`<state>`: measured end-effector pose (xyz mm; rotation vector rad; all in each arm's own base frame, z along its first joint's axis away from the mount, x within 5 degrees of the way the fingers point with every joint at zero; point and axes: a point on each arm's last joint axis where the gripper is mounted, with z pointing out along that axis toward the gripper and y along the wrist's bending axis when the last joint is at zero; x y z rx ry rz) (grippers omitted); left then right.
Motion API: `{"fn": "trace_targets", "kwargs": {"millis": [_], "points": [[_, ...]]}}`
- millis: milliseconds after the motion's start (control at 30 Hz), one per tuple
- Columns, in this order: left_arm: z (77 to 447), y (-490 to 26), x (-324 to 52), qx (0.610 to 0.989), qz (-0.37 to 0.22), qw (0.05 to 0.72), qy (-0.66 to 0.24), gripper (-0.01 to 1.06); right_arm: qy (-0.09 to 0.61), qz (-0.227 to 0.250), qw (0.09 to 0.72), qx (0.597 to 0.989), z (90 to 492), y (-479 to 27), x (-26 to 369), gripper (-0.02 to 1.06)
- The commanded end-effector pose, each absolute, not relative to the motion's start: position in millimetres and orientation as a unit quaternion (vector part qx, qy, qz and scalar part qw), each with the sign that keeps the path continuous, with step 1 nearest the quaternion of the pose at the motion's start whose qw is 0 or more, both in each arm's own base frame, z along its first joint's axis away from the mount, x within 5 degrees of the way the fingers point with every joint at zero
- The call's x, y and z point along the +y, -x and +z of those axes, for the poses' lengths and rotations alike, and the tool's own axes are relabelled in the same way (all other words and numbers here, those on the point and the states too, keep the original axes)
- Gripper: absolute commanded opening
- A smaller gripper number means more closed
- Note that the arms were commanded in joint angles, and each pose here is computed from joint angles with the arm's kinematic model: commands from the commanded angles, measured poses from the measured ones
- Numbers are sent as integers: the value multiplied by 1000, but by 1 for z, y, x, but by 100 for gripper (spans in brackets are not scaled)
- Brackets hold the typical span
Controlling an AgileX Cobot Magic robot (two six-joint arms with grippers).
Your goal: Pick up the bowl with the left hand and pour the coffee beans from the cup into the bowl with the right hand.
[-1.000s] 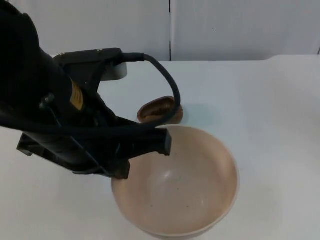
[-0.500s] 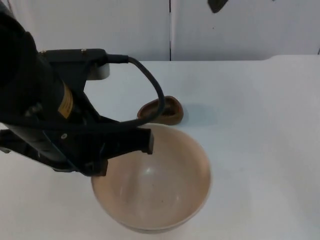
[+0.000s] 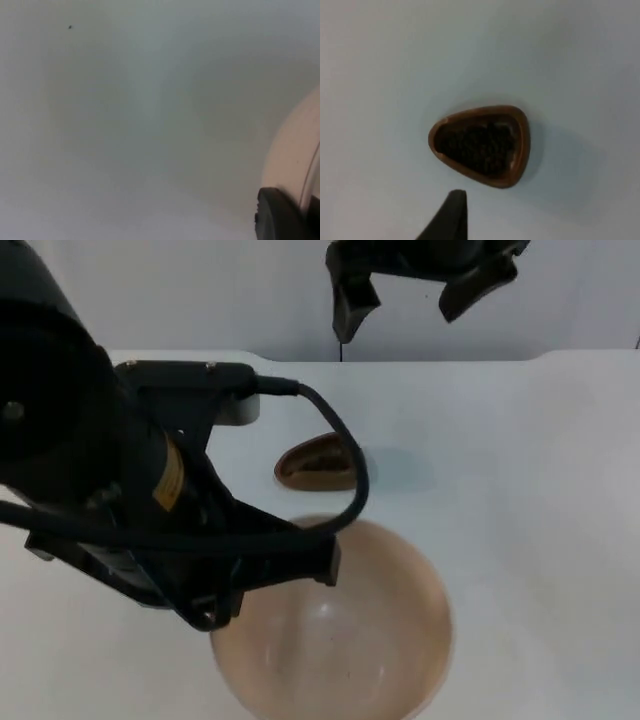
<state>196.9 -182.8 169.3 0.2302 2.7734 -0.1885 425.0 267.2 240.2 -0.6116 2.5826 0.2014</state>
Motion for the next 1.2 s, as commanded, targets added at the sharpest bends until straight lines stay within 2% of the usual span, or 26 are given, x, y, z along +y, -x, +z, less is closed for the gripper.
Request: {"fn": "trace_targets", "kwargs": {"millis": [0,300,400,1000,1167], "points": [[165,-197,-187,979,-70,172,-80,0,224,74,237,942,231,-427,275,104],[162,-199,-189,979,-74,174,-81,0,215,65,217,950,178,-439,286,102],[162,-198,-189,979,-75,172,-78,0,194,42,220,955,166,-443,283,99],[163,-199,-191,978,-86,177,-76,0,195,59,254,946,135,-454,291,93],[163,-199,-191,978,-86,177,-76,0,198,52,238,950,114,-455,291,90]]}}
